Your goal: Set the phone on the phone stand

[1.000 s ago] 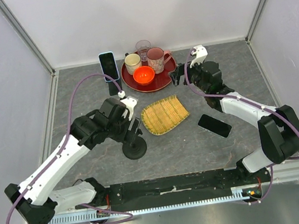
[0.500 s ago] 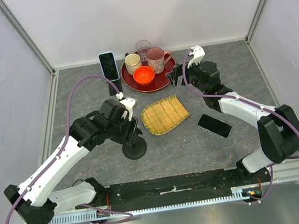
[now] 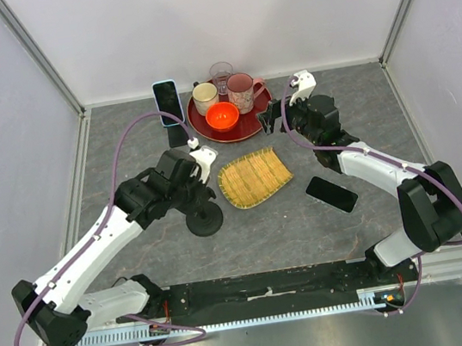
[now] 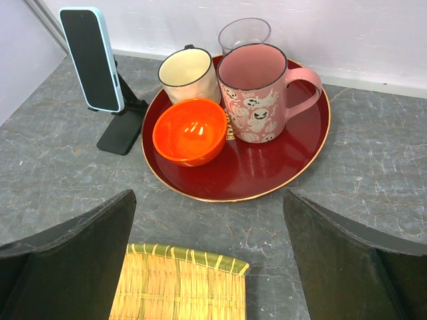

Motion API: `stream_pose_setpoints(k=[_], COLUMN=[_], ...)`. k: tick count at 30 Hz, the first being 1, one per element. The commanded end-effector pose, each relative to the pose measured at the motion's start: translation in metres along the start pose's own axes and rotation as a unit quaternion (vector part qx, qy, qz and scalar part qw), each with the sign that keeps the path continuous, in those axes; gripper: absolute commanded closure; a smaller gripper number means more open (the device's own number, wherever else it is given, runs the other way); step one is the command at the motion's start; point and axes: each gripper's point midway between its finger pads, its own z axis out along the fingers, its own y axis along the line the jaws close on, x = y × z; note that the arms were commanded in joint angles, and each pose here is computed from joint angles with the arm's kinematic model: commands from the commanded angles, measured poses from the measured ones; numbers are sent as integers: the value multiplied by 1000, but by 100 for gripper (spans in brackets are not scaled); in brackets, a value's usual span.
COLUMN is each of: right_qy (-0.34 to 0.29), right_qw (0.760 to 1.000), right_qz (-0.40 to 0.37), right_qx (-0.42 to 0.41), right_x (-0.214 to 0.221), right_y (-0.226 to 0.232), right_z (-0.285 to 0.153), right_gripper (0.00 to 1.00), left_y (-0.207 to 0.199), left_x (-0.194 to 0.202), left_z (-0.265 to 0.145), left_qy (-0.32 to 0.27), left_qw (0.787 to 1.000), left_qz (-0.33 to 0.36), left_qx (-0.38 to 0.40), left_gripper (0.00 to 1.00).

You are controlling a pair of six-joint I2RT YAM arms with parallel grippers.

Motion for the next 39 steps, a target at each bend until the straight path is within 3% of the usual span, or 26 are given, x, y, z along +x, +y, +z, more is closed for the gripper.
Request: stream_pose_setpoints(k=[1, 5, 9, 15, 25, 28, 31, 32, 33, 39], right_qy=[-30, -28, -27, -25, -23, -22, -22, -20, -19, -18], right_qw=[999, 1000, 1000, 1000, 1000, 1000, 1000, 1000, 1000, 1000], right_qz=[-7, -7, -10, -11, -14, -14, -14, -14, -14, -13], right_qx=[-11, -12, -9, -13, -13, -13, -15, -15, -16, -17], right_x=[-23, -23, -22, -21, -20, -20, -20, -19, -18, -18], right_y=[8, 8, 7, 8, 8, 8, 8, 8, 8, 9], right_z=[7, 7, 7, 8, 8, 9, 10, 10, 10, 11], right_gripper=[2, 2, 2, 2, 2, 2, 2, 2, 2, 2], left_y=[39, 42, 58, 74, 82, 91, 96, 101, 101, 93], left_x=[-45, -65, -69, -98, -95, -93, -92, -91, -89, -83], left_z=[-7, 1, 21, 29, 54, 51, 47, 43, 42, 26], left_qy=[-100, -127, -95, -104, -60, -58, -59, -59, -57, -88], left_qw=[990, 988, 992, 994, 998, 998, 997, 996, 995, 989], left_qz=[66, 77, 68, 42, 35, 19, -5, -14, -30, -94], left_qx=[-70, -44, -42, -12, 0, -30, -49, -66, -71, -70], left_gripper=[98, 98, 98, 98, 96, 79, 55, 33, 22, 11])
